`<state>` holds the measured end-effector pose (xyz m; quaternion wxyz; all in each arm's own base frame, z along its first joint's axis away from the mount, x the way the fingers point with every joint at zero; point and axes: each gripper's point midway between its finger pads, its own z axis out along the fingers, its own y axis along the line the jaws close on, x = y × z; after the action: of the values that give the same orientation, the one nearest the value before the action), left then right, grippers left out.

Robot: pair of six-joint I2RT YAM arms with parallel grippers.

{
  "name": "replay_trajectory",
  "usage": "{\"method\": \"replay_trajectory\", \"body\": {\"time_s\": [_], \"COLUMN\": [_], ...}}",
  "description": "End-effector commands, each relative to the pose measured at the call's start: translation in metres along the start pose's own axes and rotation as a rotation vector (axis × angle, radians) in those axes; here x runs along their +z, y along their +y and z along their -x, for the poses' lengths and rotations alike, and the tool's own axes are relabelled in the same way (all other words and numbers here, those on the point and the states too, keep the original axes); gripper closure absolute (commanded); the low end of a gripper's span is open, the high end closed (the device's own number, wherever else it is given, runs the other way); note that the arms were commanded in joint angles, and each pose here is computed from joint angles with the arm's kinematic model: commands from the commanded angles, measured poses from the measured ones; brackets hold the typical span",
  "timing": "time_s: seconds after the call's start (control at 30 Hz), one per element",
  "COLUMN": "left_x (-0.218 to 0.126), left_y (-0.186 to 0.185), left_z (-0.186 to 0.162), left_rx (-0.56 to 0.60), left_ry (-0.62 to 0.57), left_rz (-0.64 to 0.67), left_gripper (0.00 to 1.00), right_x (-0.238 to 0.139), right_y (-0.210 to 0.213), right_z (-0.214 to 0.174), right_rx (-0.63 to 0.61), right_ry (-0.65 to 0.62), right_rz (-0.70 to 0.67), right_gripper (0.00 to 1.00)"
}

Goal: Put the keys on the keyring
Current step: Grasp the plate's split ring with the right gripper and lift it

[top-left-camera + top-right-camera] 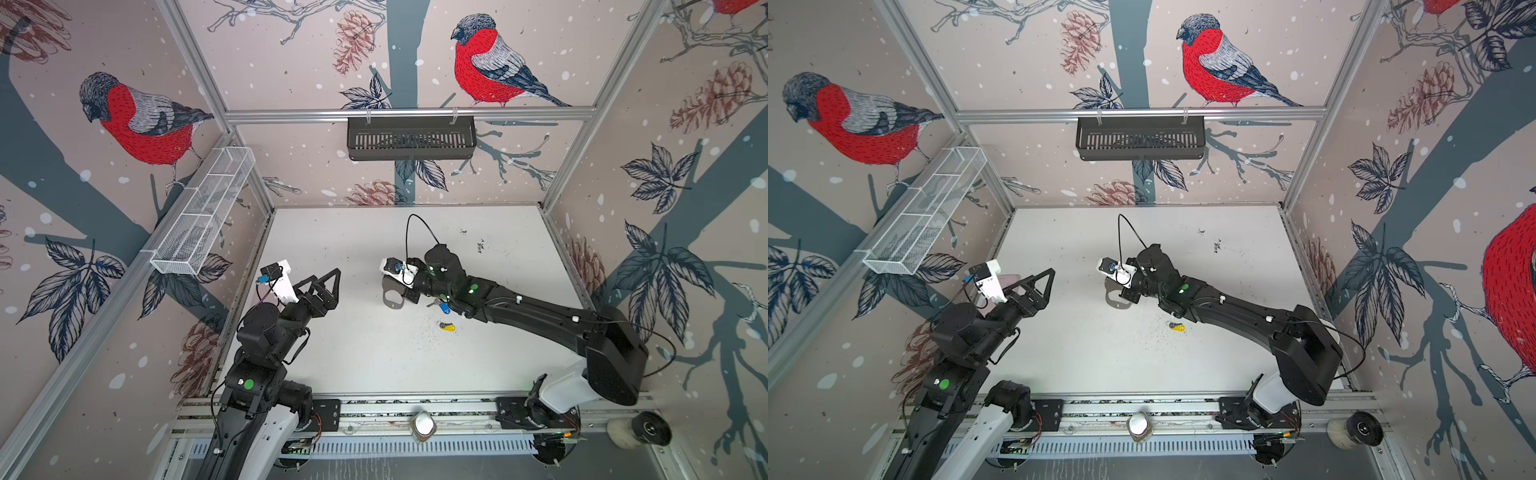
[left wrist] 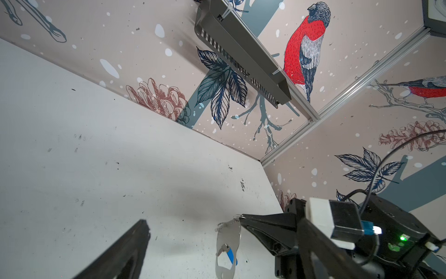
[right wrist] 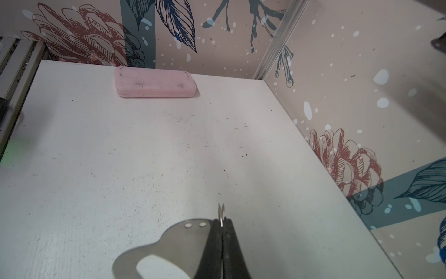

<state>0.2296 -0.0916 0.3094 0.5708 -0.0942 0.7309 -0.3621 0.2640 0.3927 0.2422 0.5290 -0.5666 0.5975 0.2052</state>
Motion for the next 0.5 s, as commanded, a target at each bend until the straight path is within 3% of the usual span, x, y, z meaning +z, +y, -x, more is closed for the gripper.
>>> {"method": "replay_trajectory", "body": {"time_s": [0.0, 0.23, 0.47], "left_x": [0.003, 0.024, 0.062], "left_y": [-0.010, -0.038, -0.109], "left_z": [-0.003, 0.004, -0.007], "left_rx": [0.058, 0.219, 0.504], "left_ry": [0.033, 0.049, 0.139], "left_rz": [-0.053, -0.136, -0.310], "left_gripper": [0.05, 0.05, 0.08], "right_x": [-0.014, -0.052, -0.095], "right_y": [-0.001, -0.015, -0.021], "right_z": [0.016, 0.043, 0.058], "right_rx": [-0.050, -0.065, -0.078], "right_ry": [-0.037, -0.138, -0.234], "right_rz": [0.023, 0.060, 0.099], "right_gripper": [0.99, 0.99, 0.99]}}
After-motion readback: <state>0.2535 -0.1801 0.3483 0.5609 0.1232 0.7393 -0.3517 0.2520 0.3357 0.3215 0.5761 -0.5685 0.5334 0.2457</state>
